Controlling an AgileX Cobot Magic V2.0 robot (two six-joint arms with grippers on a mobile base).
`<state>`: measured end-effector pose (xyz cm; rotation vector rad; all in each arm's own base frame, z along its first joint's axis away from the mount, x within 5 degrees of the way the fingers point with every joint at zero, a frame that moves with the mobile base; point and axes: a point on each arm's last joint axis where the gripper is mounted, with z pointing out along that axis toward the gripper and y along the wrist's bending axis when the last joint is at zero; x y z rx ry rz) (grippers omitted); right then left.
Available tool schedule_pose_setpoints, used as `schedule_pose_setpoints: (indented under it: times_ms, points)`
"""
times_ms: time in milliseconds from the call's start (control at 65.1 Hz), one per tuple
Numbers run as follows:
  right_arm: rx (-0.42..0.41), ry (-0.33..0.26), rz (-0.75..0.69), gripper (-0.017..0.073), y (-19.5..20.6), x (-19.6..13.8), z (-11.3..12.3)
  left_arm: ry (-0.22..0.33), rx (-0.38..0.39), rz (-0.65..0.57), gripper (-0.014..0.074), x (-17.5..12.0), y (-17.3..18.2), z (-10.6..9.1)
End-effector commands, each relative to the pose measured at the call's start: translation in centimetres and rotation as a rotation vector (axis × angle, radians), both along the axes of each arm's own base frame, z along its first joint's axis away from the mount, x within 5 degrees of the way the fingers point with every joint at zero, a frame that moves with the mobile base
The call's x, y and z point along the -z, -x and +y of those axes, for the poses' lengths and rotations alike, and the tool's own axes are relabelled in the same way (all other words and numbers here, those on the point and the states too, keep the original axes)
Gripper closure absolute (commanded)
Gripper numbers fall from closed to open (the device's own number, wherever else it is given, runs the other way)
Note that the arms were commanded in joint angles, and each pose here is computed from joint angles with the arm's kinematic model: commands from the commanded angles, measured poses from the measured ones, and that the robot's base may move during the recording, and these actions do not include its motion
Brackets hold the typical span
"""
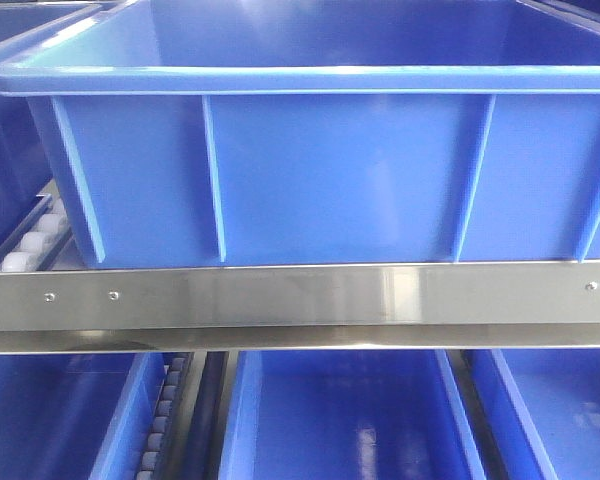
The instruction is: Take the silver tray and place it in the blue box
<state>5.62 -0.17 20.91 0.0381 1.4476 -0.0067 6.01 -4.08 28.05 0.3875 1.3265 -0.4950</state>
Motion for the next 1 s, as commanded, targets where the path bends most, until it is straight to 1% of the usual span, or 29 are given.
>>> schedule_pose_setpoints:
  times_ms: [0,322,369,399,415,430,445,461,476,491,537,584,614,706,799,875,983]
  points:
    - [0.006,0.002,-0.132,0.0510,0.5,-1.6,0.0,0.047,0.036,-0.077,0.0600,-1.5,0.3,-0.2]
    - [0.006,0.002,-0.132,0.0510,0.5,-1.6,0.0,0.040,0.030,-0.063,0.0600,-1.3,0.2,-0.2]
    - [0.006,0.002,-0.132,0.0510,0.5,-1.6,0.0,0.052,0.030,-0.057,0.0599,-1.3,0.2,-0.1]
    - [0.006,0.002,-0.132,0.0510,0.5,-1.6,0.0,0.067,0.017,-0.038,0.0599,-1.2,0.1,0.0]
    - [0.006,0.002,-0.132,0.0510,0.5,-1.6,0.0,0.056,-0.003,-0.034,0.0599,-1.1,0.1,0.1]
    - [0.006,0.002,-0.132,0.0510,0.5,-1.6,0.0,0.059,-0.017,-0.023,0.0600,-1.1,0.0,0.2]
    - [0.006,0.002,-0.132,0.0510,0.5,-1.6,0.0,0.036,-0.042,-0.023,0.0600,-0.9,0.0,0.4]
    - [0.006,0.002,-0.132,0.0510,0.5,-1.6,0.0,0.029,-0.058,-0.015,0.0600,-0.8,-0.1,0.5]
    - [0.006,0.002,-0.132,0.0510,0.5,-1.6,0.0,0.001,-0.079,-0.019,0.0600,-0.7,-0.1,0.6]
    - [0.006,0.002,-0.132,0.0510,0.5,-1.6,0.0,-0.013,-0.100,-0.008,0.0600,-0.6,-0.1,0.8]
    - [0.006,0.002,-0.132,0.0510,0.5,-1.6,0.0,-0.093,-0.163,-0.013,0.0600,-0.2,0.0,1.3]
    - [0.006,0.002,-0.132,0.0510,0.5,-1.6,0.0,-0.139,-0.220,-0.004,0.0601,0.1,0.2,1.8]
    - [0.006,0.002,-0.132,0.0510,0.5,-1.6,0.0,-0.146,-0.251,0.008,0.0601,0.4,0.4,2.1]
    - [0.006,0.002,-0.132,0.0510,0.5,-1.6,0.0,-0.124,-0.329,0.017,0.0601,1.2,1.1,2.7]
    - [0.006,0.002,-0.132,0.0510,0.5,-1.6,0.0,-0.080,-0.408,-0.011,0.0601,2.6,1.5,3.2]
    - [0.006,0.002,-0.132,0.0510,0.5,-1.6,0.0,-0.042,-0.444,-0.014,0.0601,4.0,1.3,3.4]
    - [0.006,0.002,-0.132,0.0510,0.5,-1.6,0.0,-0.032,-0.460,0.009,0.0601,5.9,0.8,3.4]
